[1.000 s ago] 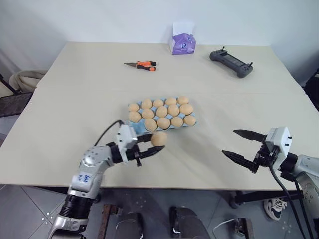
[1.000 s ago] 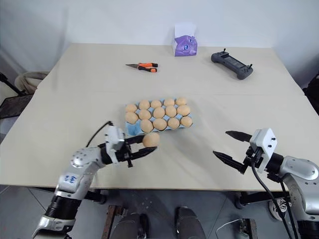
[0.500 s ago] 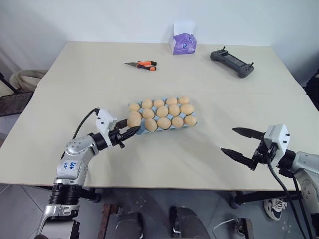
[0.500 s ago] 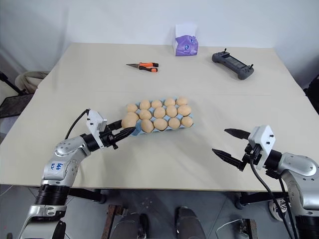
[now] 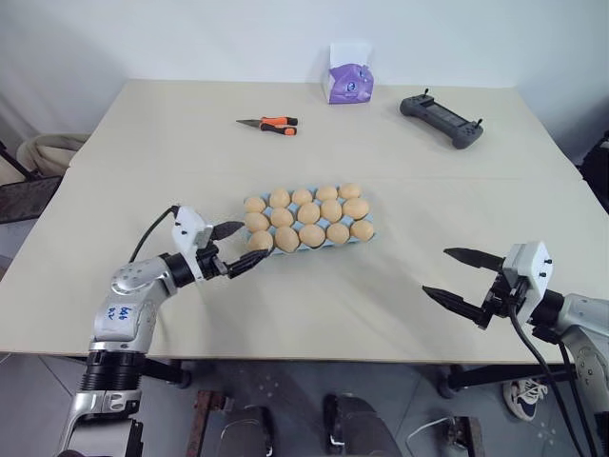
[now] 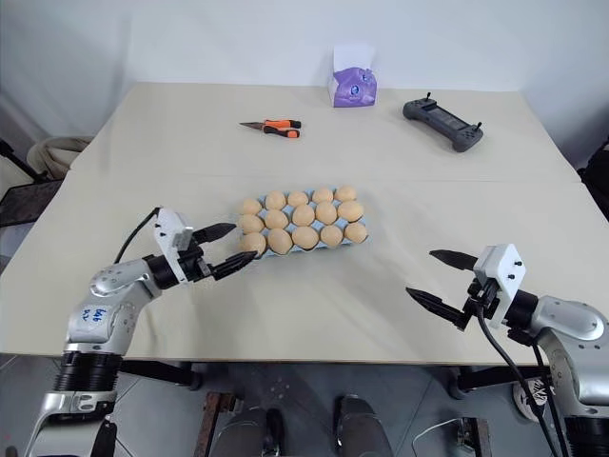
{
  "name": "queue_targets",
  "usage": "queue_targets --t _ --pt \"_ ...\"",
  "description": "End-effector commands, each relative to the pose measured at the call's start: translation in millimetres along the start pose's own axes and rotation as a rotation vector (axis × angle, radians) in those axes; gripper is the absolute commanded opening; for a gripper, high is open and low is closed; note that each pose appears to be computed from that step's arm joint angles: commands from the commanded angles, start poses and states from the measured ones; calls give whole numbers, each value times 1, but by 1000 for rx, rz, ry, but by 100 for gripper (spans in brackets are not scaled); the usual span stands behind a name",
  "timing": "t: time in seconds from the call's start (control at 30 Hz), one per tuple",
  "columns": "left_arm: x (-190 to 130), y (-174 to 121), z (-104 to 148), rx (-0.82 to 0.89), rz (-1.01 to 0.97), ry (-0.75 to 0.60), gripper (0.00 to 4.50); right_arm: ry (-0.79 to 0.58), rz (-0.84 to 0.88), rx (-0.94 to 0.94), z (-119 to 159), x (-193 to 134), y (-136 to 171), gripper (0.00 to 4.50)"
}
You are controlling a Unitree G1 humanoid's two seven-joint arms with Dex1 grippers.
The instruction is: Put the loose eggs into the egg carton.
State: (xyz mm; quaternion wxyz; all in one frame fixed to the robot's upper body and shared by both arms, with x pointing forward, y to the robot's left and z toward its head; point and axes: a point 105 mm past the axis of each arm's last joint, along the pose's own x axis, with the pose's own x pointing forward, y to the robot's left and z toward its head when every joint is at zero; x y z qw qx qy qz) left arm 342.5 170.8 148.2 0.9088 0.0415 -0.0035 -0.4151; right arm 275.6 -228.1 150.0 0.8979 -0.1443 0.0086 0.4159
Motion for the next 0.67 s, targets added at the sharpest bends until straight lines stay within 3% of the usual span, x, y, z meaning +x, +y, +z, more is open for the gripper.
queue_targets --t 0.03,0.27,0.47,0.67 --pt "-12 13 29 -13 33 -68 449 -23 -9 -22 7 1 -4 450" --pt "-44 4 43 -24 -99 -77 449 -13 3 -35 7 0 -11 450" --pt "-85 9 38 17 -185 -29 449 2 3 -61 7 -4 -24 450" --pt "-104 17 32 74 -203 1 449 -1 7 -70 6 -2 -27 450"
